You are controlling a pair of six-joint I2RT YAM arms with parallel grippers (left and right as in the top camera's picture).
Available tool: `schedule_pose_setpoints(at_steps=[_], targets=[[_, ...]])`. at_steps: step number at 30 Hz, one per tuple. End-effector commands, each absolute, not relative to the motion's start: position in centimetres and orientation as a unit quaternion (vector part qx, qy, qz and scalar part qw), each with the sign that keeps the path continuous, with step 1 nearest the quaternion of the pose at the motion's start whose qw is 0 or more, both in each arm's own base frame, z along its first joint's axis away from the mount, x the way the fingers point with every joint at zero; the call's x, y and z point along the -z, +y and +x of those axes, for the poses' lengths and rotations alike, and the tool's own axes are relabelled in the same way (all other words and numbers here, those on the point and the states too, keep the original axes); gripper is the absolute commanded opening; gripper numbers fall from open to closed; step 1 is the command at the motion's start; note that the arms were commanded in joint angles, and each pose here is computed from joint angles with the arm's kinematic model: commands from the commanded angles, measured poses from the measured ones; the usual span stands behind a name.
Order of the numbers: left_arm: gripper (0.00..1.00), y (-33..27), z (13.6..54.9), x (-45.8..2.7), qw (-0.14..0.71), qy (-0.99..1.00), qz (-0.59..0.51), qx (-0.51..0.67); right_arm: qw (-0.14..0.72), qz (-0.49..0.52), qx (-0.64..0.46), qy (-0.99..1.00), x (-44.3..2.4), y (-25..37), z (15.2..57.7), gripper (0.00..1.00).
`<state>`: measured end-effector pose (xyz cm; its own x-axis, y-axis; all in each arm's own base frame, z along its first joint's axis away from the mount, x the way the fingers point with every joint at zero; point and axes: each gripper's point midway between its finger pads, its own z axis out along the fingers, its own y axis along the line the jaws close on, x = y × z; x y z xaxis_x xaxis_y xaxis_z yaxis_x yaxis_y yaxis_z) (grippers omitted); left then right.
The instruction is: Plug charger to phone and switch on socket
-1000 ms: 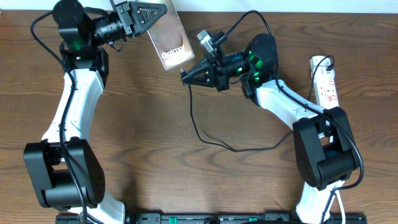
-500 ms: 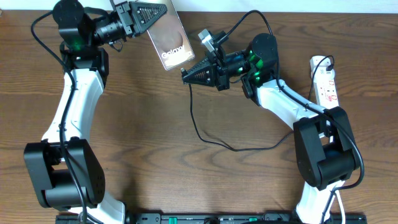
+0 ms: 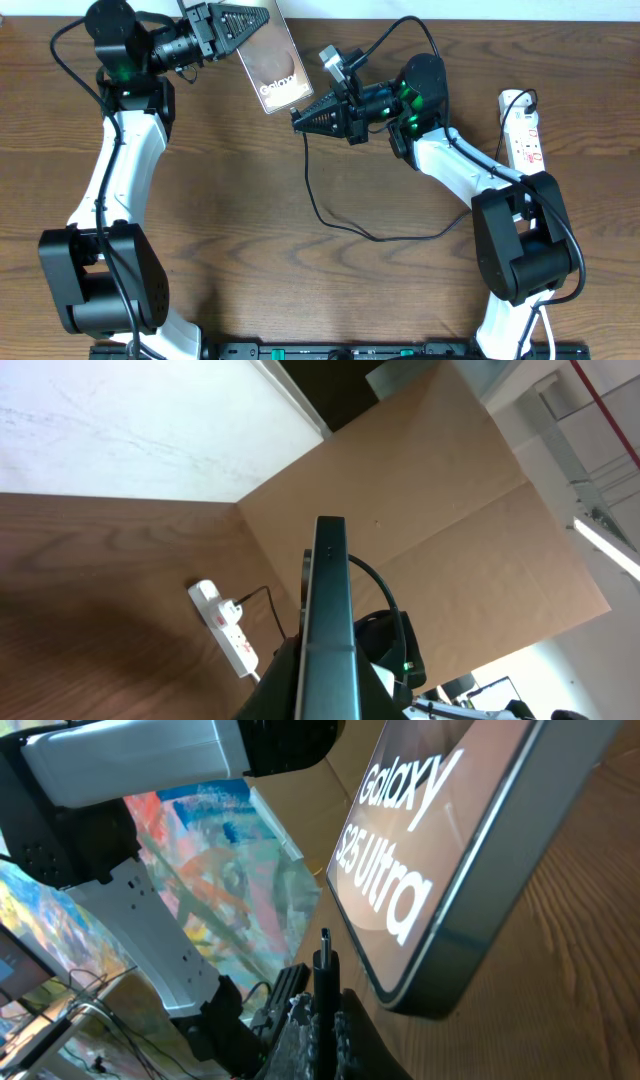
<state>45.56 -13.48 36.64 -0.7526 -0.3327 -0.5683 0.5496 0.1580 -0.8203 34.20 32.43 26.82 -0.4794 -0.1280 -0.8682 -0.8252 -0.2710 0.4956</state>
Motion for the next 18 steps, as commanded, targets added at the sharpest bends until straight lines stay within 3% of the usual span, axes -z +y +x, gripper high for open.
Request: schedule_pose_setpoints(at_steps=[1,18], targets=[[0.08,-13.88,44.61,-37.79,0.343,0.675,0.102,0.646,0.281,-0.427,-0.662,0.548,-26.81,32.37,35.25,0.01],[0.07,-13.70,45.04,-37.90,0.353,0.673,0.094,0.642,0.269,-0.405,-0.665,0.566,-26.31,32.57,35.74,0.01]])
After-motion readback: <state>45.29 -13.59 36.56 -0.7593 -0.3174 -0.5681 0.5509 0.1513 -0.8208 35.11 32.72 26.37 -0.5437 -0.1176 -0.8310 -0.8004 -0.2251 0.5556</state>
